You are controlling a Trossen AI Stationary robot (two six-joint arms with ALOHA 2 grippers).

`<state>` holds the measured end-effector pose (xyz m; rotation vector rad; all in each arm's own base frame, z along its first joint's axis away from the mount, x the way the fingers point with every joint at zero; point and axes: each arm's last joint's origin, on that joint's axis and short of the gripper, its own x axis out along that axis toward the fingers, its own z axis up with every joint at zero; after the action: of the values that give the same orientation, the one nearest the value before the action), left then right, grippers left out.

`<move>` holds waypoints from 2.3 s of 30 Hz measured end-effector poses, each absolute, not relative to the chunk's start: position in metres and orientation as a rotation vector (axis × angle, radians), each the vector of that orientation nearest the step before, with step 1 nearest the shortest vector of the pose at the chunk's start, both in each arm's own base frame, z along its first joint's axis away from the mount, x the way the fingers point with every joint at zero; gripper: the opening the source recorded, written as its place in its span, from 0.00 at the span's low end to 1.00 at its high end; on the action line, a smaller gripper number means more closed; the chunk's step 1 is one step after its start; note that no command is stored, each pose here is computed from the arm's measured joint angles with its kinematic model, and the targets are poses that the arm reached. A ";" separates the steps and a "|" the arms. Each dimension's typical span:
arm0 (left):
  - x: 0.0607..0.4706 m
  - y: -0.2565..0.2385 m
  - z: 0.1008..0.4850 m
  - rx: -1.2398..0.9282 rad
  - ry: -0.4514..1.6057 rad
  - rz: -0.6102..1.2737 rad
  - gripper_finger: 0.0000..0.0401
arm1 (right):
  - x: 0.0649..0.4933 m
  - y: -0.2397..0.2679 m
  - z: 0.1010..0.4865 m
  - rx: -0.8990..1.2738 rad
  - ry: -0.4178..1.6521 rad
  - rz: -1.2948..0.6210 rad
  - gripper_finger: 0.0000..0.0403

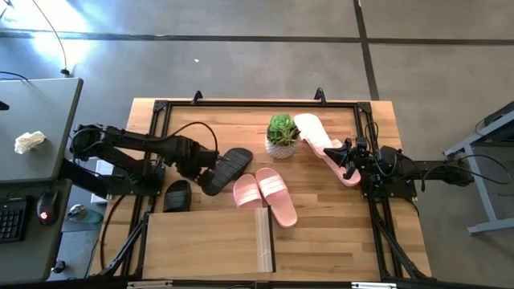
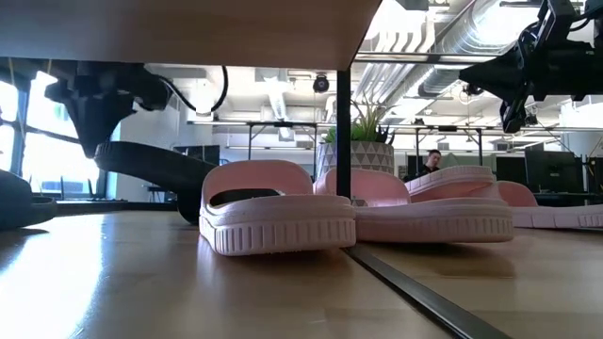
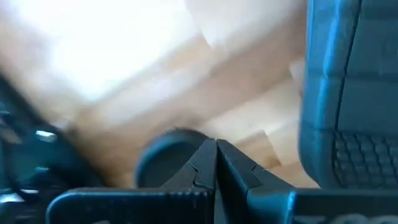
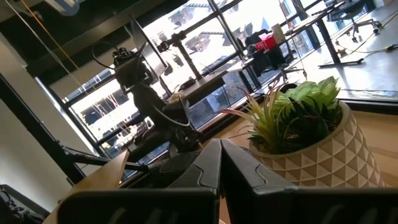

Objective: Pick and place slides into the shelf
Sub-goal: Put the black slide under the shelf

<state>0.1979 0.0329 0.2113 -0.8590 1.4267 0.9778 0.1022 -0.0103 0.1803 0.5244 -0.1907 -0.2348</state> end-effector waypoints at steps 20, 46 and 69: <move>0.163 0.066 0.161 -1.111 1.489 1.041 0.01 | 0.102 -0.010 0.180 0.534 -0.191 -0.227 0.00; 0.160 0.064 0.151 -1.139 1.476 1.048 0.00 | 0.102 -0.010 0.180 0.525 -0.189 -0.228 0.00; 0.164 0.006 0.131 -1.183 1.546 0.948 0.00 | 0.102 -0.010 0.180 0.524 -0.188 -0.228 0.00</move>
<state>0.1642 0.0061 0.1310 -1.1827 1.5461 0.9478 0.1023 -0.0101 0.1803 0.5241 -0.1882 -0.2282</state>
